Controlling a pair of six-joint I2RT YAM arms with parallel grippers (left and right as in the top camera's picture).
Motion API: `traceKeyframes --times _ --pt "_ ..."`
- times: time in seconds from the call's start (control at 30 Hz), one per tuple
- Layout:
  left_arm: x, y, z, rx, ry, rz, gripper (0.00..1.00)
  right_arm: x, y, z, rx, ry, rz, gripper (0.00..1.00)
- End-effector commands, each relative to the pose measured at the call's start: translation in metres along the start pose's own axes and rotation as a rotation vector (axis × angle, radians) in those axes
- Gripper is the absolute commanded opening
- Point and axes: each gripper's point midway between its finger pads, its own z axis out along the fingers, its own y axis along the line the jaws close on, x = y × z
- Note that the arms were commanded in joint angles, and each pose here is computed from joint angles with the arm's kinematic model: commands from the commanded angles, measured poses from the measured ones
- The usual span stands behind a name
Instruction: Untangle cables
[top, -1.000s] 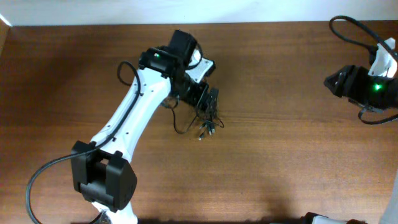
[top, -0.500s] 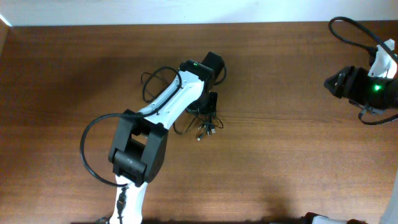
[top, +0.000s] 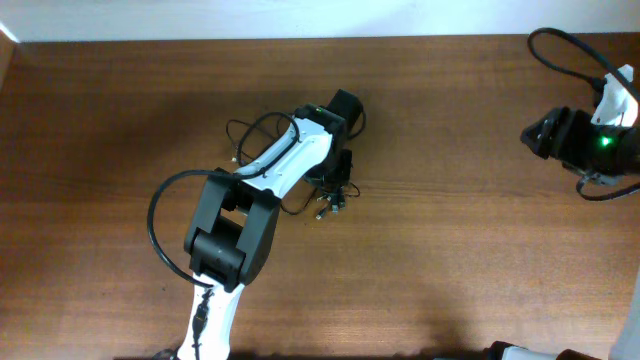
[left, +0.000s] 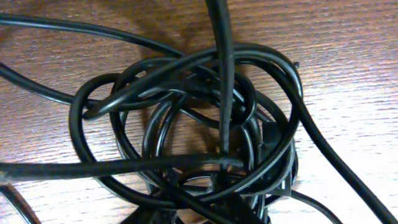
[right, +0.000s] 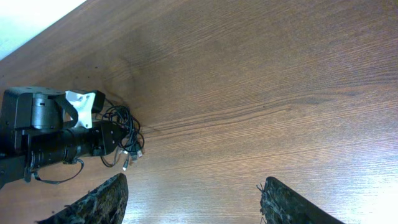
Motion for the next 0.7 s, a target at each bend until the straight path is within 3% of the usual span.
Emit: traceKeyframes --times 0.0,0.1,0.27,0.47,0.67 --pt "0.015 0.008 0.028 -0.037 0.059 0.019 0.52 -0.001 -0.001 0.003 0.012 0.010 -0.006 0.70" --pt "0.003 0.004 0.018 -0.022 0.031 0.199 0.57 -0.001 -0.001 0.003 0.012 0.010 -0.006 0.70" --pt "-0.037 -0.009 -0.038 0.019 -0.138 0.279 0.60 -0.001 -0.001 0.003 0.012 0.010 -0.006 0.70" --pt "-0.038 -0.010 -0.038 0.020 -0.143 0.302 0.52 0.000 -0.001 0.003 0.012 0.013 -0.004 0.70" --pt "-0.039 -0.015 -0.038 0.016 -0.156 0.413 0.50 0.003 -0.002 0.003 0.017 0.022 -0.001 0.70"
